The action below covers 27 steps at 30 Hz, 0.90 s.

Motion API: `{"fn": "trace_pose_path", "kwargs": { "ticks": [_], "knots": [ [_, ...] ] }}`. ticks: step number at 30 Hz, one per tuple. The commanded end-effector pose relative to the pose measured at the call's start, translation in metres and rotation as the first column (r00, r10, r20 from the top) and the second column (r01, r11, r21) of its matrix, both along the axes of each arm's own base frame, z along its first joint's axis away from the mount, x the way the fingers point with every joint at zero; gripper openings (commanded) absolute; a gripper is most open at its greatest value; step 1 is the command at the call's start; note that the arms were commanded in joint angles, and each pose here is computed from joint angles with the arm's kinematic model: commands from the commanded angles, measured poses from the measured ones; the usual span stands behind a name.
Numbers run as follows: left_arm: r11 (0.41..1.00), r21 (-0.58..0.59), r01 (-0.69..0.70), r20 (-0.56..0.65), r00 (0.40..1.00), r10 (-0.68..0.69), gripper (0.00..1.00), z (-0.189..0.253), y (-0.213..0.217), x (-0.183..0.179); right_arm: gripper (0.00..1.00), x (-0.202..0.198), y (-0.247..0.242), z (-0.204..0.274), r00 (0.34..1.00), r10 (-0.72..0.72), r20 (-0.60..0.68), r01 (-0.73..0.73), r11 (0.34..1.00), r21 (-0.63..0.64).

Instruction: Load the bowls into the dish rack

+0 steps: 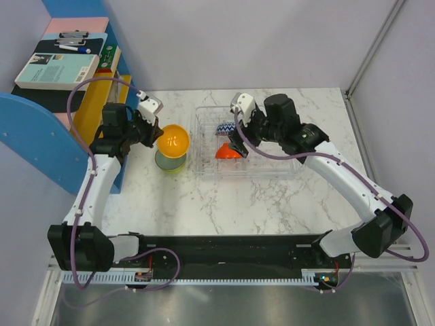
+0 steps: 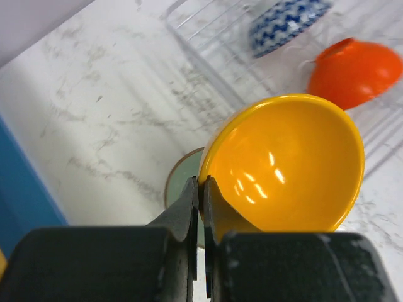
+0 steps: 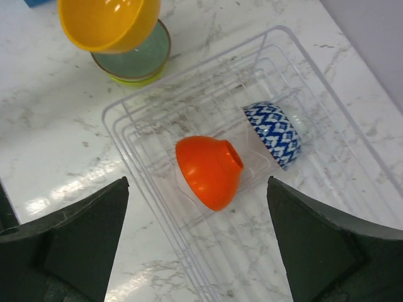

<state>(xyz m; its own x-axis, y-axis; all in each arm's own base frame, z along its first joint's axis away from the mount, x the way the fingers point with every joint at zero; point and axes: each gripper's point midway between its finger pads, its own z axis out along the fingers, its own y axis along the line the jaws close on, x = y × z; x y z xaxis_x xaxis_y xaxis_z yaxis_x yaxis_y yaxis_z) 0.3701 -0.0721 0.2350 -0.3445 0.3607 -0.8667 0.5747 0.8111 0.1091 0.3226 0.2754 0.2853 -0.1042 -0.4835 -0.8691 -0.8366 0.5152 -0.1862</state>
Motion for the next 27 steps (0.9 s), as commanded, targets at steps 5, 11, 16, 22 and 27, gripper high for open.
{"fn": "trace_pose_path", "kwargs": {
  "ticks": [5,11,16,22,27],
  "knots": [
    [0.911,-0.158,0.382,0.131,0.922,-0.364,0.02,0.041,-0.077,-0.063,0.98,-0.034,0.029,0.032,0.877,0.339,-0.341,-0.162,0.876,0.454],
    [0.906,-0.137,0.4,0.189,0.909,-0.373,0.02,0.054,-0.09,-0.065,0.98,-0.045,0.04,0.033,0.746,0.492,-0.448,-0.159,0.786,0.598],
    [0.92,-0.109,0.375,0.238,0.909,-0.342,0.02,0.064,-0.094,-0.061,0.98,-0.052,0.045,0.025,0.663,0.554,-0.504,-0.141,0.753,0.642],
    [0.915,-0.117,0.387,0.274,0.898,-0.345,0.02,0.074,-0.102,-0.064,0.97,-0.046,0.048,0.01,0.654,0.539,-0.53,-0.108,0.761,0.64],
    [0.907,-0.115,0.406,0.284,0.888,-0.362,0.02,0.079,-0.111,-0.067,0.98,-0.046,0.05,0.005,0.621,0.55,-0.558,-0.08,0.753,0.653]
  ]
}}
